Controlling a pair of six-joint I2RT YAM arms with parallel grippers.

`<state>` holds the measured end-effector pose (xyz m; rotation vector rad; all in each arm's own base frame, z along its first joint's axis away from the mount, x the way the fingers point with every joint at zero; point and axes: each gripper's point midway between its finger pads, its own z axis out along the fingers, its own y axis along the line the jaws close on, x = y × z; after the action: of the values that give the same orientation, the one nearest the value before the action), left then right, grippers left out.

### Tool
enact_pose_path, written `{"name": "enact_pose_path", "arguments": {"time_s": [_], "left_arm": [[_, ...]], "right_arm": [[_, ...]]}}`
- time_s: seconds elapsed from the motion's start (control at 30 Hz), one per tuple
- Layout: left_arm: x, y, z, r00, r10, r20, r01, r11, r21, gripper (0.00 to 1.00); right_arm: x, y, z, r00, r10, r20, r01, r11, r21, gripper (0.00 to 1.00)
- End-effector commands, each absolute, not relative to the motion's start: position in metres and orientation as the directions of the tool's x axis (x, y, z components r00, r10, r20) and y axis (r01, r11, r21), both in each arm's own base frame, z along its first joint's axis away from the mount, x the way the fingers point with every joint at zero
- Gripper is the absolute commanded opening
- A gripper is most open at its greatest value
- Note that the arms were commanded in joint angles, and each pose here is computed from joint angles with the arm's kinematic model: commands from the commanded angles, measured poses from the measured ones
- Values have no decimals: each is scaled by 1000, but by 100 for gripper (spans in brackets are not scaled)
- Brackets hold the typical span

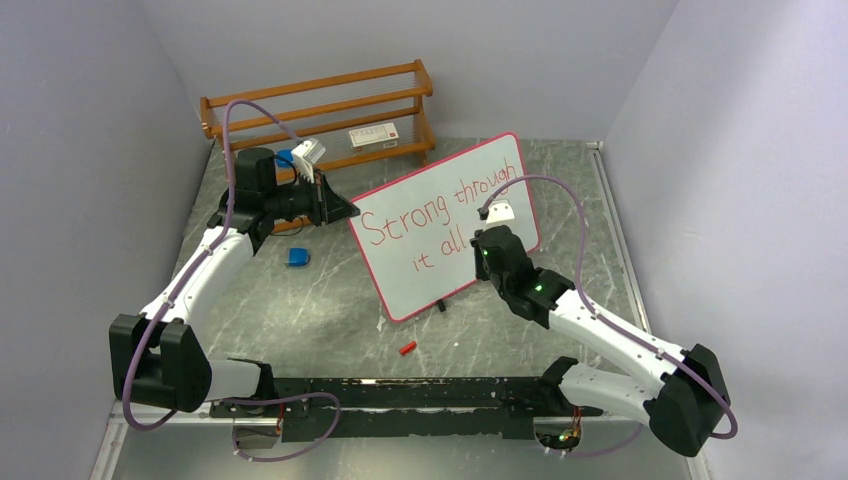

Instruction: Write a sentence on the whiteboard

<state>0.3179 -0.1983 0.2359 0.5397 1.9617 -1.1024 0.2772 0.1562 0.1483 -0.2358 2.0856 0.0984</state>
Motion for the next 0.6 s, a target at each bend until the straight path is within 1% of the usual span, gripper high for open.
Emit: {"name": "enact_pose_path", "arguments": {"time_s": [0.0, 0.27, 0.3, 0.5, 0.57], "left_arm": [[322, -188, 194, -641, 38, -766, 615, 623, -483, 5], [324, -185, 199, -633, 36, -773, 609, 640, -468, 5], [325, -185, 201, -631, 34, -775, 607, 643, -466, 9], [331, -180, 233, -589, 10, -808, 600, 675, -429, 41], [332, -177, 246, -572, 4, -820, 593, 692, -410, 49]], "right_arm": [[279, 156, 150, -478, -111, -872, -210, 978, -10, 0], [265, 147, 190, -432, -91, -897, -236, 972, 15, 0], [263, 145, 194, -427, -88, -900, -234, 972, 15, 0], [251, 129, 217, -393, -67, -917, -215, 976, 21, 0], [248, 126, 225, -377, -52, -925, -213, 977, 32, 0]]}}
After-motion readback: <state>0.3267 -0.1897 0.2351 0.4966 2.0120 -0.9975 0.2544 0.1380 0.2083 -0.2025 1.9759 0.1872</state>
